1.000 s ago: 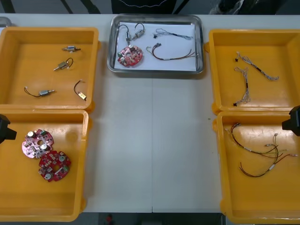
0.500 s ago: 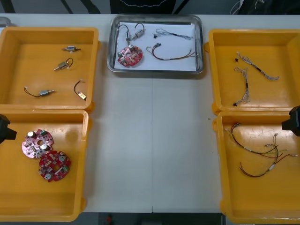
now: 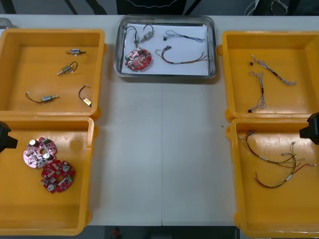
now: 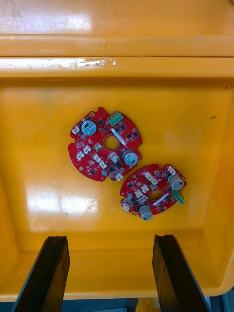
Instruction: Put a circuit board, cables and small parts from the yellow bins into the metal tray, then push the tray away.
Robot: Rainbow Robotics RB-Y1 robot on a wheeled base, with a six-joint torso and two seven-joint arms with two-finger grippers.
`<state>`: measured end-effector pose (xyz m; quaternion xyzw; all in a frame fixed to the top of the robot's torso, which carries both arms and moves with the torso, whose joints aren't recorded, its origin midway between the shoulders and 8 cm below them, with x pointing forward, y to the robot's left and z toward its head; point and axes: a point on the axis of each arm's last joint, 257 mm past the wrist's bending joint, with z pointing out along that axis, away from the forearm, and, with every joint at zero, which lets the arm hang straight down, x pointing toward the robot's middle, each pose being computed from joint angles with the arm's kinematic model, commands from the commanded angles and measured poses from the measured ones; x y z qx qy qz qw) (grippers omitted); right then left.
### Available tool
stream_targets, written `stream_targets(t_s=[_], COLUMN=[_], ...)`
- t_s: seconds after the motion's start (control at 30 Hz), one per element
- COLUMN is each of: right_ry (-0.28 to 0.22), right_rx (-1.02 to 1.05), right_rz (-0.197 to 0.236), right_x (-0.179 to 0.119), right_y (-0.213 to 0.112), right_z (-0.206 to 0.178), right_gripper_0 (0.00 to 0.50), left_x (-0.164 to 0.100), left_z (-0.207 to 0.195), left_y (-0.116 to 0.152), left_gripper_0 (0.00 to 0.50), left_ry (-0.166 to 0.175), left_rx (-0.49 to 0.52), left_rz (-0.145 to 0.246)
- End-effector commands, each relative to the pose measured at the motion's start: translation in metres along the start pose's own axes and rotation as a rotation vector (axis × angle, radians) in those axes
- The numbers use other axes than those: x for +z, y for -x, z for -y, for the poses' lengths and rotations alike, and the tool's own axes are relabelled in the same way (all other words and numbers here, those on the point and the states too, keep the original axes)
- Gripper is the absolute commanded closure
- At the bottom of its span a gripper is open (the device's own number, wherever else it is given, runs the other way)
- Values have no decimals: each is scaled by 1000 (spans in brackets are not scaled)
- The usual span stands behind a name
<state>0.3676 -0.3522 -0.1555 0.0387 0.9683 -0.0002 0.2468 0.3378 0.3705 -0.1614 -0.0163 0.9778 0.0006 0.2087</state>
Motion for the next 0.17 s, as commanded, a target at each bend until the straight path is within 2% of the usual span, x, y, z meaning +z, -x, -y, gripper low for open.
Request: stream_targets(t_s=[0.03,0.17], right_ry=[-36,-36], right_rx=[-33,-33], right_rz=[24,24], right_x=[-12,-12], right_y=[4,4], right_z=[11,11], right_gripper_0=[0,0], left_x=[-13,-13], left_z=[-12,-12], left_y=[2,2], left_gripper_0=[0,0], left_ry=[45,45], left_rx=[93,93], left_rz=[18,18])
